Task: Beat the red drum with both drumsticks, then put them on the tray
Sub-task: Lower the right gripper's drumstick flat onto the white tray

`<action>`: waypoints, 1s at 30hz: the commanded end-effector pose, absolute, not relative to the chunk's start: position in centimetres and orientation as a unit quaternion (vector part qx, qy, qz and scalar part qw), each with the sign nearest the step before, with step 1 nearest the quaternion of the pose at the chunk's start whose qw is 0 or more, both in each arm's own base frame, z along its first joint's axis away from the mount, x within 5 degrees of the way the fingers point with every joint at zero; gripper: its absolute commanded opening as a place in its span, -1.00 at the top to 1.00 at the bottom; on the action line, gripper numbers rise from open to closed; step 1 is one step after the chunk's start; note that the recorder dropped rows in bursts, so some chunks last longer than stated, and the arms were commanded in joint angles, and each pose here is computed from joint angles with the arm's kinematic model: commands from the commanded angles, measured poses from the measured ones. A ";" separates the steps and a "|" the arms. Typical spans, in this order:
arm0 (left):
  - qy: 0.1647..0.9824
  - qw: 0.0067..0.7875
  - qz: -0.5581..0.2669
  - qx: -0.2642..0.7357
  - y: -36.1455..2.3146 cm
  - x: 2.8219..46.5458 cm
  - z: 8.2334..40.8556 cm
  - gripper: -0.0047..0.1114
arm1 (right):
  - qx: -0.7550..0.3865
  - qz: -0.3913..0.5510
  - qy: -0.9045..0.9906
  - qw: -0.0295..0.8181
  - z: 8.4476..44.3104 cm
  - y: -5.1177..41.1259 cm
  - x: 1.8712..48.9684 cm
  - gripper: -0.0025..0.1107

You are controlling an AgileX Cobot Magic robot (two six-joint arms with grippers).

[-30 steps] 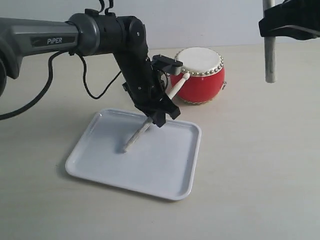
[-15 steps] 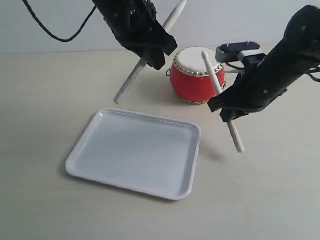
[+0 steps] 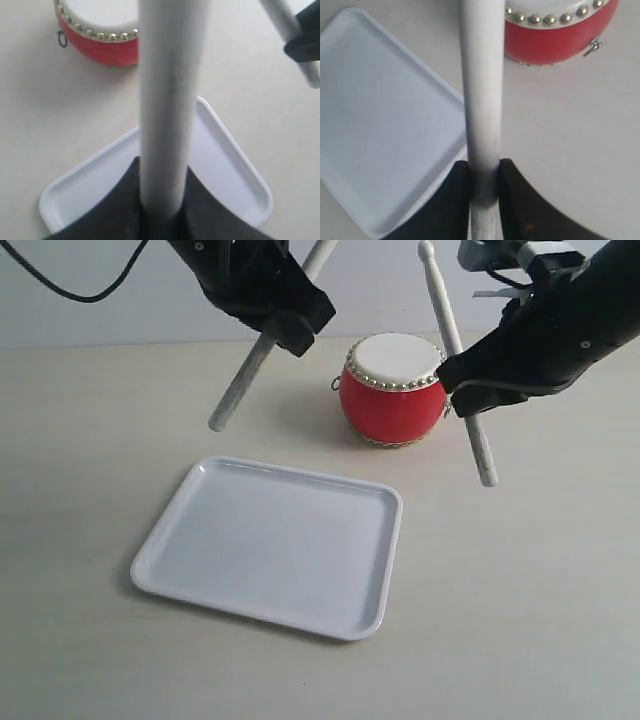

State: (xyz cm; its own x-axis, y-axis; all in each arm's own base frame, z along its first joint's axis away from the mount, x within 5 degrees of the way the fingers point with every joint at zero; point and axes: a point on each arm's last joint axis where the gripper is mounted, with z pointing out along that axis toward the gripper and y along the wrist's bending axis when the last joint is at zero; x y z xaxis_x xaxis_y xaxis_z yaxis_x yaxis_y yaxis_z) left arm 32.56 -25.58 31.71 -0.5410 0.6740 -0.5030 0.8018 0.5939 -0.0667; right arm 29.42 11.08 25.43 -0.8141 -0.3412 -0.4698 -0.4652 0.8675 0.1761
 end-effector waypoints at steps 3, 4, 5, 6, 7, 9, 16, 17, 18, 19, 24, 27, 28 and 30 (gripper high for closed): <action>0.854 0.326 -0.127 0.386 -21.3 29.7 31.6 0.92 | -0.264 0.157 0.920 0.242 26.8 12.5 28.5 0.96; 0.853 0.336 -0.125 0.378 -20.6 29.3 31.6 0.92 | -0.281 0.161 0.914 0.246 26.8 13.1 28.4 0.96; 0.852 0.351 -0.123 0.369 -19.7 28.9 31.7 0.92 | -0.298 0.163 0.908 0.245 26.8 13.8 28.4 0.96; 0.851 0.363 -0.121 0.359 -18.8 28.4 31.8 0.92 | -0.318 0.165 0.902 0.242 26.8 14.8 28.4 0.96; 0.852 0.370 -0.118 0.351 -17.9 28.0 31.7 0.92 | -0.331 0.163 0.899 0.236 26.8 15.4 28.4 0.96; 0.853 0.388 -0.109 0.330 -15.8 27.1 32.1 0.92 | -0.361 0.160 0.893 0.216 26.7 16.8 28.8 0.96; 0.858 0.439 -0.074 0.257 -9.5 24.6 33.4 0.92 | -0.430 0.106 0.891 0.101 25.1 20.8 32.3 0.96; 0.857 0.447 -0.069 0.248 -8.9 24.4 33.6 0.92 | -0.444 0.088 0.888 0.077 24.7 21.4 32.8 0.96; 0.856 0.454 -0.066 0.240 -8.4 24.2 33.8 0.92 | -0.457 0.068 0.885 0.054 24.2 21.9 33.1 0.96; 0.854 0.460 -0.064 0.235 -8.2 24.1 34.1 0.92 | -0.469 0.055 0.880 0.051 24.0 22.6 33.5 0.96; 0.851 0.467 -0.064 0.231 -7.9 23.8 34.3 0.92 | -0.520 -0.003 0.852 0.057 21.8 26.2 34.9 0.96; 0.851 0.467 -0.064 0.231 -7.9 23.8 34.3 0.92 | -0.538 -0.010 0.841 0.055 20.8 28.0 34.7 0.96; 0.851 0.467 -0.064 0.231 -7.9 23.8 34.3 0.92 | -0.546 -0.014 0.836 0.054 20.5 28.5 34.6 0.96; 0.851 0.467 -0.064 0.231 -7.9 23.8 34.3 0.92 | -0.557 -0.023 0.829 0.049 19.7 29.2 34.4 0.96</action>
